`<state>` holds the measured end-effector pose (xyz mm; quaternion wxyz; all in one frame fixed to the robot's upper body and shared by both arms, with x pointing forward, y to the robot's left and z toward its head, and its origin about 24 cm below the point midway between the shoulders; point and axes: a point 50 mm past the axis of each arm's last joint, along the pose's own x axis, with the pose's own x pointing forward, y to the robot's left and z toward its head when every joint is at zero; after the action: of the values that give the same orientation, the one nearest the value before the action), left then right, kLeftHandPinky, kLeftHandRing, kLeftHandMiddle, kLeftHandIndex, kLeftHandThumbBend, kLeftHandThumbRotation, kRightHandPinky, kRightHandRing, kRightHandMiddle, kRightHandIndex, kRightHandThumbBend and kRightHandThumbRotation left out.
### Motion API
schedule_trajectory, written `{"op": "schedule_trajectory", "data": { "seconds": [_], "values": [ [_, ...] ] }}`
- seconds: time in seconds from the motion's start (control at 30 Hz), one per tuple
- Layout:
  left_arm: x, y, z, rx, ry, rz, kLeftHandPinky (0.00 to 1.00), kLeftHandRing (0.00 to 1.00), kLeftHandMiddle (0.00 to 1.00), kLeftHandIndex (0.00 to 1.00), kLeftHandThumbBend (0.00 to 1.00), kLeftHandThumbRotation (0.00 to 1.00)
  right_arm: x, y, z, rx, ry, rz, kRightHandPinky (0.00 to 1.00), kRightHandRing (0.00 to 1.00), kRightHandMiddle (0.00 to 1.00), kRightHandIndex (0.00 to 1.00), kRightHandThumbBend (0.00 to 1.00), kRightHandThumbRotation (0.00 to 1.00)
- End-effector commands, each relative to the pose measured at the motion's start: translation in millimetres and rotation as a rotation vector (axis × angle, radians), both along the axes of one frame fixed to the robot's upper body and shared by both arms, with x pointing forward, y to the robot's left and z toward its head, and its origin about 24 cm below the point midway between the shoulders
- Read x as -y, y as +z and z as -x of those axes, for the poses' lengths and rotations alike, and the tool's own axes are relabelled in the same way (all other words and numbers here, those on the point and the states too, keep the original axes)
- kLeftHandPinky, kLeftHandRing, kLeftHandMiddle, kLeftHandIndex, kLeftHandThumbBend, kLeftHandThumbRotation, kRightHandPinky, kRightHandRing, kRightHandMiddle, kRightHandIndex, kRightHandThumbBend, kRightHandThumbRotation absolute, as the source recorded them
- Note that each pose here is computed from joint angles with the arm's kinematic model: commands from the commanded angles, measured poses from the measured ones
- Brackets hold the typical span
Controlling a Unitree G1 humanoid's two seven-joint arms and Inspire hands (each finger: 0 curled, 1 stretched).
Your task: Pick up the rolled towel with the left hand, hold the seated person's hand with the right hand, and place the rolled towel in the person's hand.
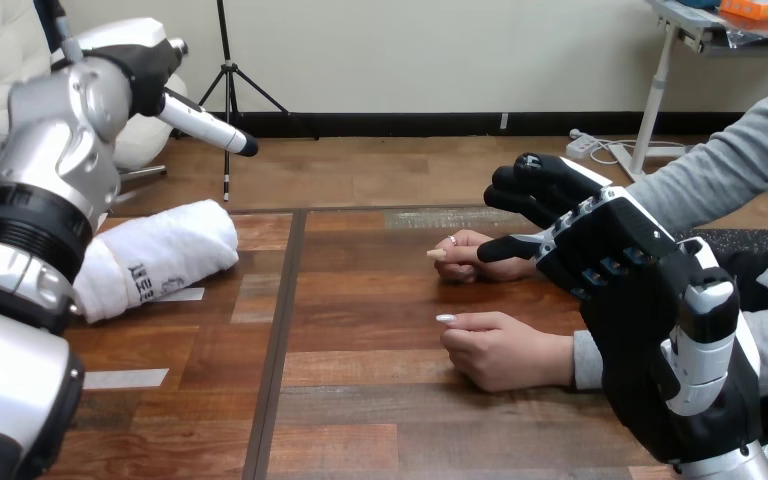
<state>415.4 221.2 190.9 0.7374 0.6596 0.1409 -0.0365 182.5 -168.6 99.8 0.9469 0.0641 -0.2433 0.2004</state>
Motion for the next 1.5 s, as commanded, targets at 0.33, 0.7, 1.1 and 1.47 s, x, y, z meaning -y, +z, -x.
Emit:
{"op": "schedule_trajectory", "data": {
  "seconds": [0.33,0.7,1.1,1.47],
  "values": [
    [2.2,-37.2,0.1,-0.006,0.015,-0.038,1.00,1.00,1.00,1.00,0.98,0.61,-2.6,9.8,-7.6,0.057,0.020,-0.020,0.65,0.83,0.82,0.79,0.85,0.95],
    [-3.8,-60.6,5.9,-0.050,0.058,-0.077,1.00,1.00,1.00,1.00,0.96,0.72,-1.4,9.7,-5.8,0.058,0.013,-0.022,0.65,0.82,0.81,0.79,0.85,0.94],
    [-7.7,-73.0,10.2,-0.091,0.087,-0.080,1.00,1.00,1.00,1.00,0.96,0.77,0.4,9.8,-3.7,0.061,0.004,-0.015,0.64,0.82,0.81,0.79,0.86,0.95],
    [-9.8,-79.4,12.9,-0.132,0.117,-0.073,1.00,1.00,1.00,1.00,0.98,0.81,1.1,10.2,-2.9,0.060,0.010,-0.018,0.65,0.82,0.82,0.79,0.85,0.95]
  ]
}}
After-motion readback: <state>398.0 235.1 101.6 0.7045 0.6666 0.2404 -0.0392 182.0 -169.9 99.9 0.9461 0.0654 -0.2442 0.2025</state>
